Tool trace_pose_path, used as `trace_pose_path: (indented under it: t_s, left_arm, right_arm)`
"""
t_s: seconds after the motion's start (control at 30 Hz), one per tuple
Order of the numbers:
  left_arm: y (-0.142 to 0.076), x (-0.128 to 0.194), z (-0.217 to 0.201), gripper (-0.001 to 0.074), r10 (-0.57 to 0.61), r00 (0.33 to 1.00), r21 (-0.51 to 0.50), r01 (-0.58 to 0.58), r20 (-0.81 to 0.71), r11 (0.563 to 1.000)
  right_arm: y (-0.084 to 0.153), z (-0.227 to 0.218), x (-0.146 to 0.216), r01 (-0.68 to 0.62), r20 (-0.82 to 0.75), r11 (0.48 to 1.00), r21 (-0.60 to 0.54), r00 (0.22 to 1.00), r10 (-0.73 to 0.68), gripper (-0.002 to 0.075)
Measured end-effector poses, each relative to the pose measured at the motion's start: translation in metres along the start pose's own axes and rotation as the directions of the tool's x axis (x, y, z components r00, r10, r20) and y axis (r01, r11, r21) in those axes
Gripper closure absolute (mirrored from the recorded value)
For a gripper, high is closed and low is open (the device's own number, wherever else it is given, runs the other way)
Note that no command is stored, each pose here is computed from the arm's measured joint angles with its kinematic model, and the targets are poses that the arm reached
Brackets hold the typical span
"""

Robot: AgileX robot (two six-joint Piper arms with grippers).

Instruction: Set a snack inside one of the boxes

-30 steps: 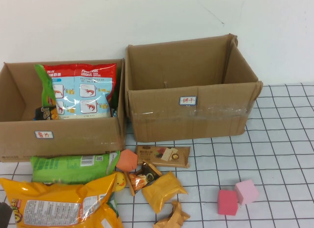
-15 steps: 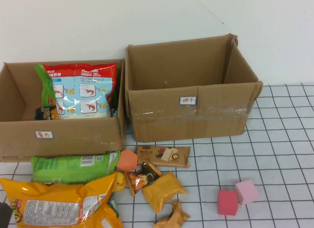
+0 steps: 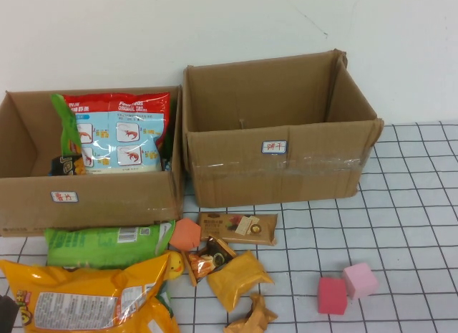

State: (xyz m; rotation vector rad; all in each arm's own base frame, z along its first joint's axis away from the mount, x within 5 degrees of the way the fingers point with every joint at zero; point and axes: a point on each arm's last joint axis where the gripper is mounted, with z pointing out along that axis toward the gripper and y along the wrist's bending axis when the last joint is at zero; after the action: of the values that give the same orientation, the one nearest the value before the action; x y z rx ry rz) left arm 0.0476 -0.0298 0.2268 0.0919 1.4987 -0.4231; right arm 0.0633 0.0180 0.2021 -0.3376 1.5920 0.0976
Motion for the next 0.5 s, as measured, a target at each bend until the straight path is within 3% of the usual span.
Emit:
trace_pose_path:
  t_s: [0.1,0.27,0.5]
  left_arm:
    - [0.000,0.000,0.000,0.0738,0.000,1.000,0.000,0.000,0.000,1.000]
    - [0.000,0.000,0.000,0.0738,0.000,1.000,0.001,0.000,-0.001,1.000]
    - [0.000,0.000,0.000,0.0738,0.000,1.000,0.001,0.000,-0.001,1.000]
  right_arm:
    - [-0.005,-0.006,0.009,-0.091,-0.014,0.990,0.106,0.996,0.093,0.0727]
    - [-0.015,-0.012,0.020,-0.121,-0.092,0.948,0.294,0.984,0.154,0.0727]
    - [-0.015,-0.013,0.028,-0.121,-0.170,0.942,0.312,0.969,0.180,0.0727]
